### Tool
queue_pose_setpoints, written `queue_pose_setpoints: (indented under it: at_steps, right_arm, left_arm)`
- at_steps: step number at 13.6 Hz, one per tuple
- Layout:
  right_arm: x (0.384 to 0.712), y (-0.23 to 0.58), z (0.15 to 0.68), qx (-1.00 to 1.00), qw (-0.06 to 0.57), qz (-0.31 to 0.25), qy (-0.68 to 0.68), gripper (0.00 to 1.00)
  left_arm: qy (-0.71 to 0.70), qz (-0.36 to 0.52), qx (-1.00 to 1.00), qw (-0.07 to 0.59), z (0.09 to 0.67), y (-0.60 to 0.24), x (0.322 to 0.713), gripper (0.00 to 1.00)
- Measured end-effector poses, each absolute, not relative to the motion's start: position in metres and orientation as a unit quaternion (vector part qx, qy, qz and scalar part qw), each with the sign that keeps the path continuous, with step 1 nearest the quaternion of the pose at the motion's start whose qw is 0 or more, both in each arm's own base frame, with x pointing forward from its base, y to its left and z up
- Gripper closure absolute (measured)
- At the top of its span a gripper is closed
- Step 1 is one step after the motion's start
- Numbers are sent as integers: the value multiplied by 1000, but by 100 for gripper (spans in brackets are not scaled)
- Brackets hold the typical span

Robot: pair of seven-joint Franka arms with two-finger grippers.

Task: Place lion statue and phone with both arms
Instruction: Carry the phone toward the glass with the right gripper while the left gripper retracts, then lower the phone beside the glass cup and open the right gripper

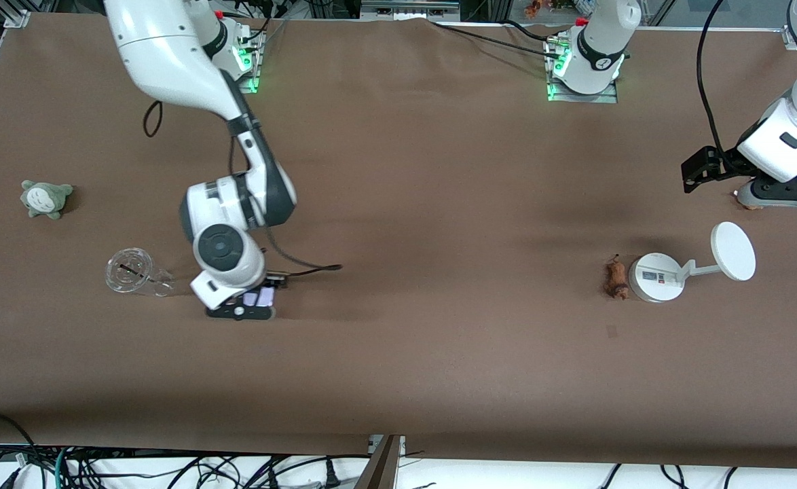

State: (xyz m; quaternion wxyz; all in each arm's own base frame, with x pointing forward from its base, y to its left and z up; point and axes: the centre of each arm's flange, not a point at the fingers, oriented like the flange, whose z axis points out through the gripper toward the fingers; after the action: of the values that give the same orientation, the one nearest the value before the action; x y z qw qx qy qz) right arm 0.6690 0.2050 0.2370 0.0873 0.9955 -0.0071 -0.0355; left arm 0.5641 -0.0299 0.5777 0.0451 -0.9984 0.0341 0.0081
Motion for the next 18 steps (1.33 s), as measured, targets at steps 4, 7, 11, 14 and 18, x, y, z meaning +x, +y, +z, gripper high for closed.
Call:
queue_pose_setpoints:
  at_steps: [4,7,11,14,18]
  right_arm:
    - [669,142,221,995,64,-77,15,16]
    - [664,128,214,994,60,-89,30,16]
    - [659,109,205,991,57,-104,54,16]
    - [656,93,198,990,55,-113,57,16]
    - [651,95,191,990,53,-113,65,1]
  left_arm:
    - [38,8,-998,45,578,-35,564,0]
    - [38,8,-998,45,578,-35,564,0]
    - [39,8,-998,45,578,-35,564,0]
    - [39,8,-998,45,578,-36,564,0]
    - [39,8,-998,45,578,-36,564,0]
